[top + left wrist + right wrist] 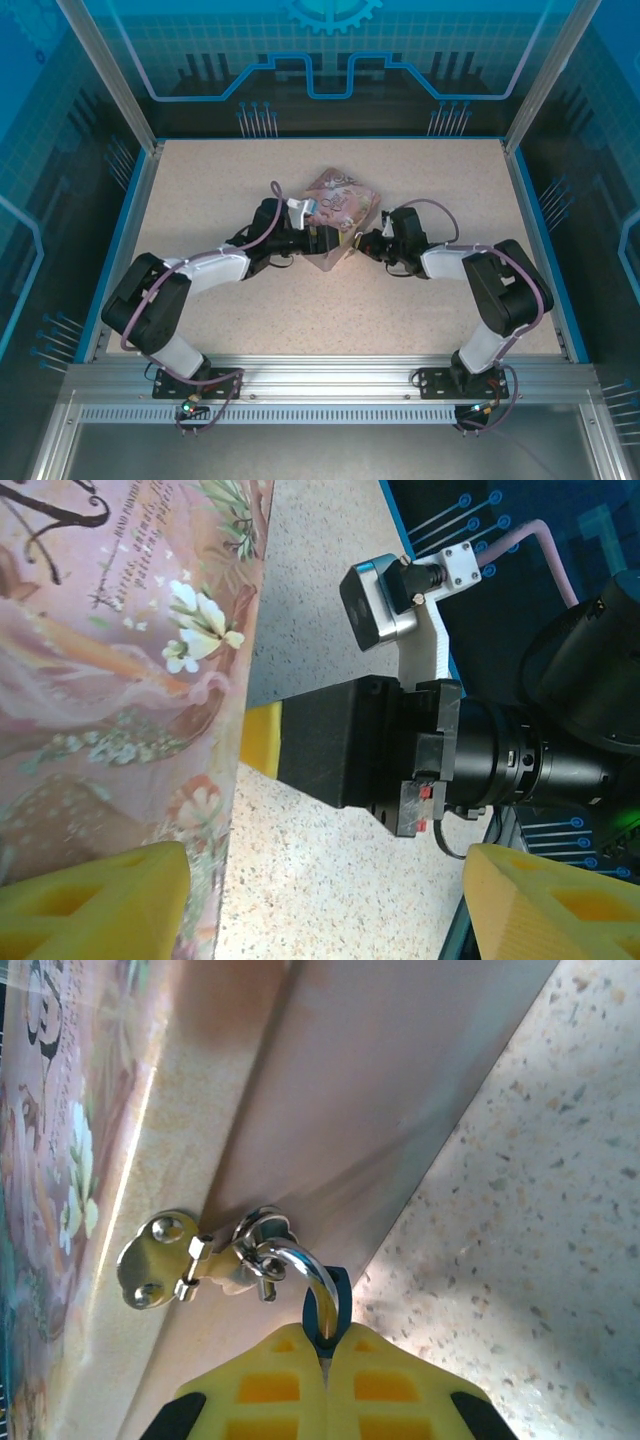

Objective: Unlock a padlock with a key

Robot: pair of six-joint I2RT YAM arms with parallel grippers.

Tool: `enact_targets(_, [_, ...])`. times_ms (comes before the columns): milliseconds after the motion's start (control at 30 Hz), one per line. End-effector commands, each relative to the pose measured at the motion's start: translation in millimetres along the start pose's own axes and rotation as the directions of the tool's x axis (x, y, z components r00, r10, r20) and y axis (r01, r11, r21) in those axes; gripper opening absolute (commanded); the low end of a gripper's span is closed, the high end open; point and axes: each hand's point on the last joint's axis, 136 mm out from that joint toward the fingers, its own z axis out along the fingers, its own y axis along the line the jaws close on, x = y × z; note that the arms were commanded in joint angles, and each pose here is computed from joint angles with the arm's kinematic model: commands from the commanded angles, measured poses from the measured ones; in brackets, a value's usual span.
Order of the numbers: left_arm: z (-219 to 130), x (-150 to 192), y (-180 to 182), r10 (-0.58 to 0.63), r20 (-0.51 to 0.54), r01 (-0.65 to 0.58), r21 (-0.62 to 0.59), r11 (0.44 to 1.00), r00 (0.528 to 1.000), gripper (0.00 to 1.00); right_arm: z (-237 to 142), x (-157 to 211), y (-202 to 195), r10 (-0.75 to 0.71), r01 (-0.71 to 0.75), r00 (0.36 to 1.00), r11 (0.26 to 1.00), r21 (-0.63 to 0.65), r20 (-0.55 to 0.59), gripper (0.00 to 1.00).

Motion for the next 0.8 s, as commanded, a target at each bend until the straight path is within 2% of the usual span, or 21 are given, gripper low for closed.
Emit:
enact_targets(0, [15.3, 2.6, -6.4, 0.013, -0.057, -0.014, -0.008, 1.0, 0.998, 0.74, -1.1, 11.9, 6.8, -0.017, 0.016, 1.0, 1.0, -0.018, -0.018, 0.03])
enact_targets(400, [56.4, -20.7, 1.5, 0.016, -0.018, -0.016, 0.0, 1.0, 1.0, 0.73, 4.2, 28.9, 9.8, -0.025, 0.024, 0.999, 1.0, -0.019, -0.037, 0.02])
enact_targets(567, [55.0, 3.2, 30.3, -0.013, -0.071, 0.006, -0.101, 0.995, 0.997, 0.73, -5.0, 18.1, 3.8, -0.023, 0.023, 1.0, 1.0, -0.004, 0.004, 0.02])
enact_targets(767, [37.6, 39.3, 70.2, -0.032, -0.184, -0.029, -0.321, 0.947, 0.982, 0.73, -9.4, 16.0, 6.7, -0.031, 0.031, 1.0, 0.999, -0.019, 0.001, 0.02])
